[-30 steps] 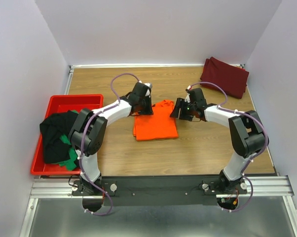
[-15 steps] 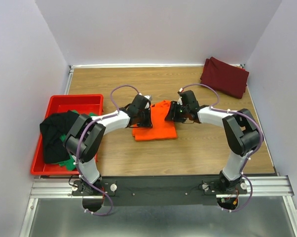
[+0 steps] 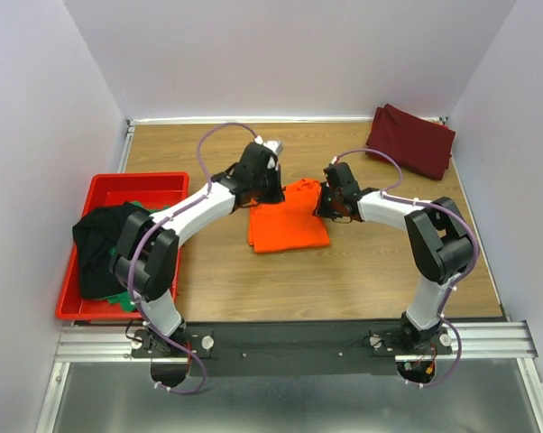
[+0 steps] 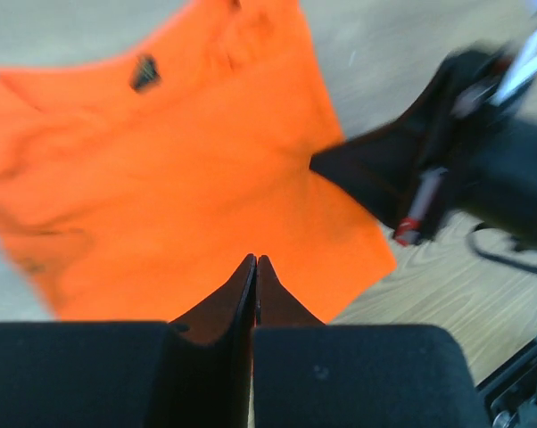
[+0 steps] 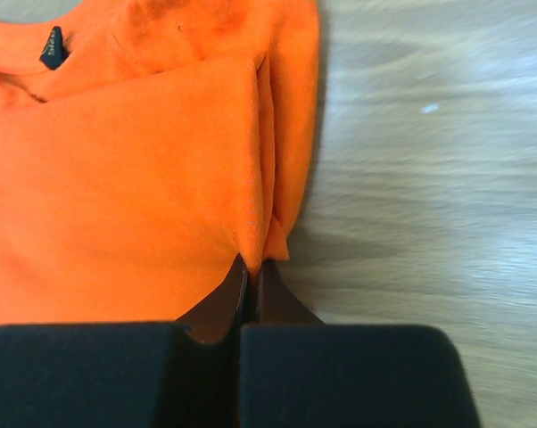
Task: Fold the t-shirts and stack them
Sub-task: Neatly place the folded tshirt to the corner
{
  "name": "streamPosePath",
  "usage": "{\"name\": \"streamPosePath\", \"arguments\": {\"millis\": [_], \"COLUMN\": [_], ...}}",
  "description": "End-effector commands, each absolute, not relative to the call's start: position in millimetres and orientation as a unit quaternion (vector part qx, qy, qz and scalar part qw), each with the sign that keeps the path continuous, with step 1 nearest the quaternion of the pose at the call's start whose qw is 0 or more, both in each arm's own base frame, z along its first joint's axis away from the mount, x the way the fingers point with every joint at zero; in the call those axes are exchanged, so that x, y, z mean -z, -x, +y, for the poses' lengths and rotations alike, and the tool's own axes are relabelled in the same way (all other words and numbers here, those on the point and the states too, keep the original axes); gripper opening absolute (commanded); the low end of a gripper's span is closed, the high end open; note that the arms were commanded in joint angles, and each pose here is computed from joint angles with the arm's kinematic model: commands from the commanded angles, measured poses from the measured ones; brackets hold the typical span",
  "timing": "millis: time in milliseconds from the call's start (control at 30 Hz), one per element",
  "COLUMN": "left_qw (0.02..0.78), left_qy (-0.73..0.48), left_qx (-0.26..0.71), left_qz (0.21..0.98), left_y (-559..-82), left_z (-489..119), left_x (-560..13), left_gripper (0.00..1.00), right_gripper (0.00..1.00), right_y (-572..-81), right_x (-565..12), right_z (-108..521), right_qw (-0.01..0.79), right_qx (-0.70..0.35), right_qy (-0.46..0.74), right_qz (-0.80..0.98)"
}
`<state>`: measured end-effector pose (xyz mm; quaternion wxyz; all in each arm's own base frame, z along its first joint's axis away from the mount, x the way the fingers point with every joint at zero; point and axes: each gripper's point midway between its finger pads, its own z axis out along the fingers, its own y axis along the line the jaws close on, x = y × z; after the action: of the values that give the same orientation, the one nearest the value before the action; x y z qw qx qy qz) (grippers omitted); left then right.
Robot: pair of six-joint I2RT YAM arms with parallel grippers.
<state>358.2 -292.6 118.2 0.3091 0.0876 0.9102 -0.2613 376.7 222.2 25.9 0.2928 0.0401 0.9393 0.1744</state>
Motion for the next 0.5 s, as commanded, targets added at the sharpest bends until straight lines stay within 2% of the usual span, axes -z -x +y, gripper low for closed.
{"name": "streamPosePath", "arguments": {"millis": [0, 300, 467], "left_qw": [0.368, 0.420, 0.429], "left_qy": [-0.089, -0.073, -0.070], "left_qx": [0.241, 0.222, 0.220], "left_qz": [0.894, 0.877, 0.874], "left_y": [-380, -404, -402], "left_z": [-266, -227, -221], "left_x": [-177, -215, -210], "left_gripper": [0.08, 0.08, 0.08], "right_gripper": [0.01, 0.00, 0.00], "right_y": [-395, -436, -486], "right_x": [-33, -64, -86], "right_z": [194, 158, 129], "right_qw": [0.331, 0.392, 0.427], "right_qx": [-0.091, 0.039, 0.132], "right_qy": [-0.050, -0.033, -0.010], "right_qz": [0.938, 0.918, 0.895]}}
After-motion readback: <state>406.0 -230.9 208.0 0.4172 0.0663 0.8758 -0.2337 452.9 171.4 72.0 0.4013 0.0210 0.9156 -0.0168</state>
